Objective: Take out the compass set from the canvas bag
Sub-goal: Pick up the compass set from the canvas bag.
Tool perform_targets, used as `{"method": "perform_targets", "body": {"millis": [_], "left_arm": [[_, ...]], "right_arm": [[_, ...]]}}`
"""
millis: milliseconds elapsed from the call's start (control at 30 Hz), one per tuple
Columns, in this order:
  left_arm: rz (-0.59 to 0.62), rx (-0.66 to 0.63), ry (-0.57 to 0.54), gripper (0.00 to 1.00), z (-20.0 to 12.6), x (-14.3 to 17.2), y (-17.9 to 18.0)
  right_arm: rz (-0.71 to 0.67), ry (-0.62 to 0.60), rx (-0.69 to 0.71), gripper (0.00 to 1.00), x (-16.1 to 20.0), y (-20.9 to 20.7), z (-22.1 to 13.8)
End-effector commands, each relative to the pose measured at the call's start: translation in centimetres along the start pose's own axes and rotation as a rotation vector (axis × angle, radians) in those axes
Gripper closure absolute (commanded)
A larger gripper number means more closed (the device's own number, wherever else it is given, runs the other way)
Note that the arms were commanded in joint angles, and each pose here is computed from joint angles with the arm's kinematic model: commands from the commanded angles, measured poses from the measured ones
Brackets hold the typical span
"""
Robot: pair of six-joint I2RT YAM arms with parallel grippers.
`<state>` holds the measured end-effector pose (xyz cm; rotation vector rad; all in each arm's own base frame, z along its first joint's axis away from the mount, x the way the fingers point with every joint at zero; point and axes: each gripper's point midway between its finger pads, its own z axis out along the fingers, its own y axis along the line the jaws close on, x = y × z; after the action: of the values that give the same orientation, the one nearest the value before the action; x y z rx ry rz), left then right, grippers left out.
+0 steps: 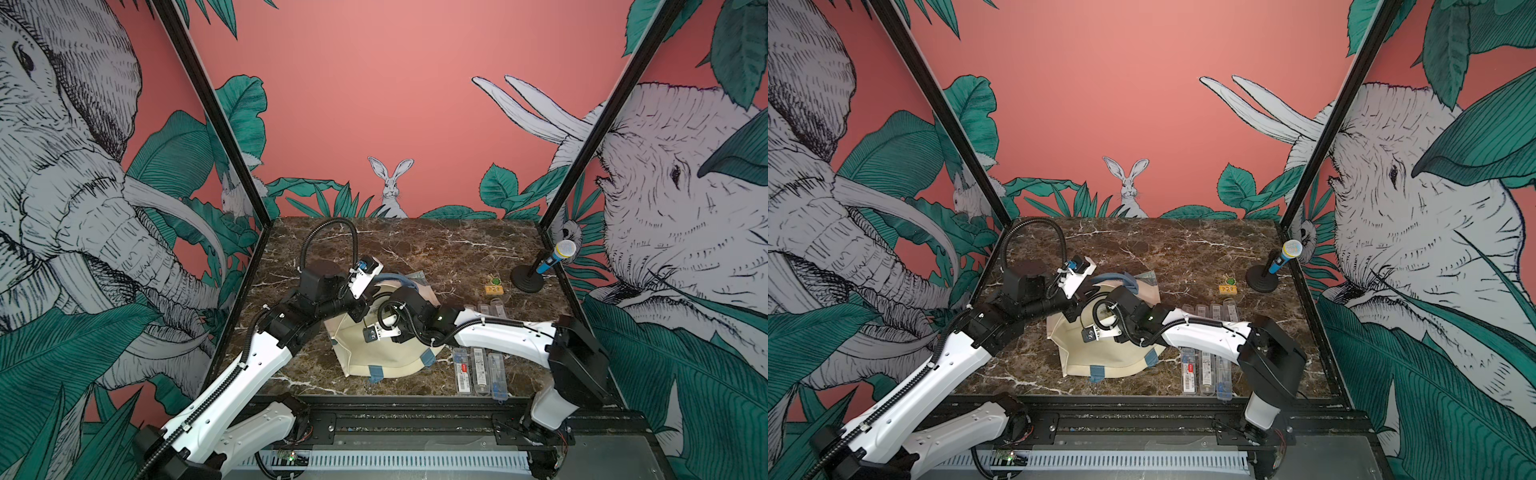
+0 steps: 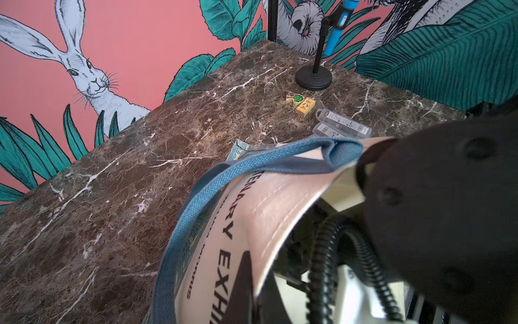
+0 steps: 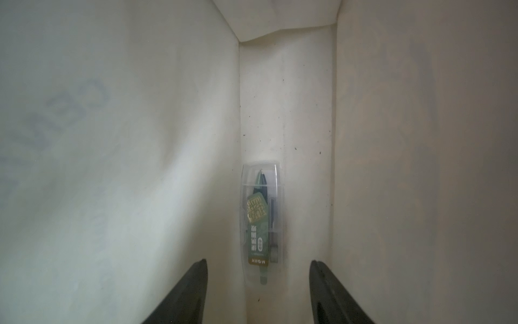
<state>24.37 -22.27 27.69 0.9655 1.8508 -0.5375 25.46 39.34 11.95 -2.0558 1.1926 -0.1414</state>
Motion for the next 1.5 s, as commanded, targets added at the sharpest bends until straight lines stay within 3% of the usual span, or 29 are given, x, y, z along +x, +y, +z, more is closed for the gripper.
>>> {"method": "perform_targets", "body": {"millis": [0, 400, 633, 767, 1133, 1467], "left_arm": [[0.001, 0.028, -0.077, 1.00, -1.3, -2.5, -0.6], [0.006, 0.071, -0.069, 1.00, -1.0, -2.2, -1.3], [0.006, 0.076, -0.060, 1.00, -1.1, -1.8, -1.4], [0.012, 0.065, -0.059, 1.00, -1.2, -1.6, -1.3], [0.024, 0.030, -0.062, 1.00, -0.9, -1.3, -0.7], [0.031, 0.013, -0.069, 1.00, -0.6, -1.0, -0.5]], "right_arm": [[-0.036, -0.020, 0.007, 0.40, -0.2, -0.7, 1.7], [0.019, 0.067, 0.054, 0.38, 2.7, -1.2, 6.4], [0.197, 0.154, 0.044, 0.26, 5.4, -1.5, 8.2], [0.290, 0.190, -0.019, 0.25, 6.0, -0.5, 9.0], [0.454, 0.226, -0.317, 0.46, 4.6, 3.2, 8.1], [0.573, 0.136, -0.438, 0.50, 1.7, 3.2, 5.6]]}}
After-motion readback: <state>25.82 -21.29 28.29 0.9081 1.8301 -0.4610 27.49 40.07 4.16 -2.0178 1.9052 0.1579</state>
